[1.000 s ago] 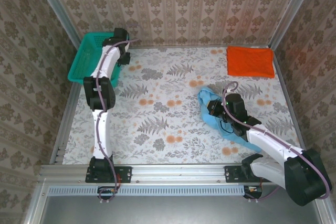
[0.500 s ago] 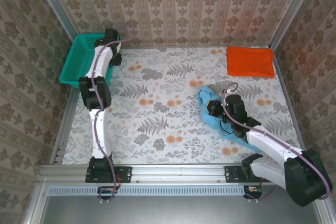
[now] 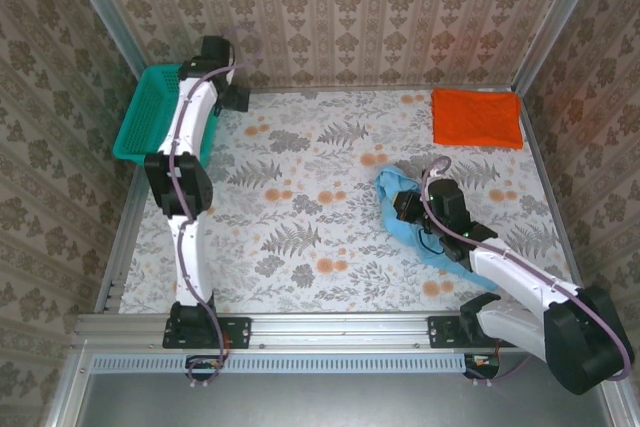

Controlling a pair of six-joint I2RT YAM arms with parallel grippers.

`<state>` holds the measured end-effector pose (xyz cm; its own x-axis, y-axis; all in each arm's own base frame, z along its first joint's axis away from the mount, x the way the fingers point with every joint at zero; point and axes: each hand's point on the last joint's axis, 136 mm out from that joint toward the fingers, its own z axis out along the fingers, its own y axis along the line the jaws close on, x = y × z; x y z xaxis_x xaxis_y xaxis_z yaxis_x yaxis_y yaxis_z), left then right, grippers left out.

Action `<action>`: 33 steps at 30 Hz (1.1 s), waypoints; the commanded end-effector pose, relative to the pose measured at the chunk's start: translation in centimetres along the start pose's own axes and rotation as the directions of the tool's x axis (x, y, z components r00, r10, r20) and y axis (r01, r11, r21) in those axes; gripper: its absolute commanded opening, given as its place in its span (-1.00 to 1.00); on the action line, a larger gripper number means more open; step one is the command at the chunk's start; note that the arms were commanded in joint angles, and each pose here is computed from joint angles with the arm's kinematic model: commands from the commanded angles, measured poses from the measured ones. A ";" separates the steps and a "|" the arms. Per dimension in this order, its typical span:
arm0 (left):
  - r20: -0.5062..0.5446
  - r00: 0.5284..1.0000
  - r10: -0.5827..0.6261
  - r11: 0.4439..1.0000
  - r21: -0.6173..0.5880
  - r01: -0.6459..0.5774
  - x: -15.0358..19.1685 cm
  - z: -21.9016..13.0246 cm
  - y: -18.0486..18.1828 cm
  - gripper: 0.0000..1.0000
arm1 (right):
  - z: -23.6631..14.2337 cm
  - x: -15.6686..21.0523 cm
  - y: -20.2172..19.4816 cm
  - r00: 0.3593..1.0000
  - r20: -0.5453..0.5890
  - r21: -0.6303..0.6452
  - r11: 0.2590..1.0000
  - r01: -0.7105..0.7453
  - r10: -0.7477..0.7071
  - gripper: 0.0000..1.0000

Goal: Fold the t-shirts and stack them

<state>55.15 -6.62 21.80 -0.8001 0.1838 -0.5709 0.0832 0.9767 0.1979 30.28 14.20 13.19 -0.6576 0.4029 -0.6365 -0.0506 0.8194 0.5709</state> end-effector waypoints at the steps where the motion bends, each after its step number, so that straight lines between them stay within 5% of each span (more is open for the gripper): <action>1: 0.188 0.978 -0.090 0.993 0.096 0.073 -2.3 -11.7 -3.7 1.00 | -2.6 -3.1 6.1 0.994 0.049 -0.118 0.987 0.105 -0.100 -0.90; 5: 0.268 0.949 -0.165 0.972 0.205 0.111 -0.6 -17.1 -7.0 1.00 | -5.7 -4.9 13.4 0.978 0.052 -0.261 0.943 0.208 -0.201 -0.88; 8: 0.263 0.925 -0.274 0.949 0.231 0.215 2.1 -18.5 -6.2 1.00 | -6.3 -5.7 16.3 0.971 0.045 -0.296 0.925 0.237 -0.234 -0.76; 13: 0.203 0.876 -0.439 0.888 0.244 0.389 8.6 -17.1 -4.0 1.00 | -2.8 -1.2 17.5 0.942 -0.148 -0.327 0.914 0.240 -0.301 -0.09; 17: 0.057 0.895 -0.443 0.868 0.277 0.412 13.7 -14.4 -5.7 1.00 | -1.6 -0.5 13.0 0.934 -0.199 -0.163 0.950 0.268 -0.298 0.31; 20: -0.053 0.927 -0.372 0.876 0.310 0.369 16.9 -12.6 -8.4 1.00 | -2.4 -1.8 8.4 0.963 -0.181 -0.067 0.979 0.193 -0.202 0.41; 27: -0.209 0.964 -0.162 0.877 0.417 0.237 22.2 -10.5 -15.7 1.00 | -2.8 4.4 2.5 0.918 -0.377 -0.014 0.991 0.131 -0.127 0.40; 33: -0.256 0.965 -0.058 0.889 0.427 0.166 21.6 -8.7 -20.5 0.94 | -1.1 8.0 -0.2 0.865 -0.496 0.049 0.992 0.120 -0.081 0.22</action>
<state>29.88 -21.54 11.80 -0.9331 0.0763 -0.3515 0.1687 0.9559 -0.2402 25.28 16.34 9.90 -0.9087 0.1101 -0.4027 -0.0918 0.8883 0.4500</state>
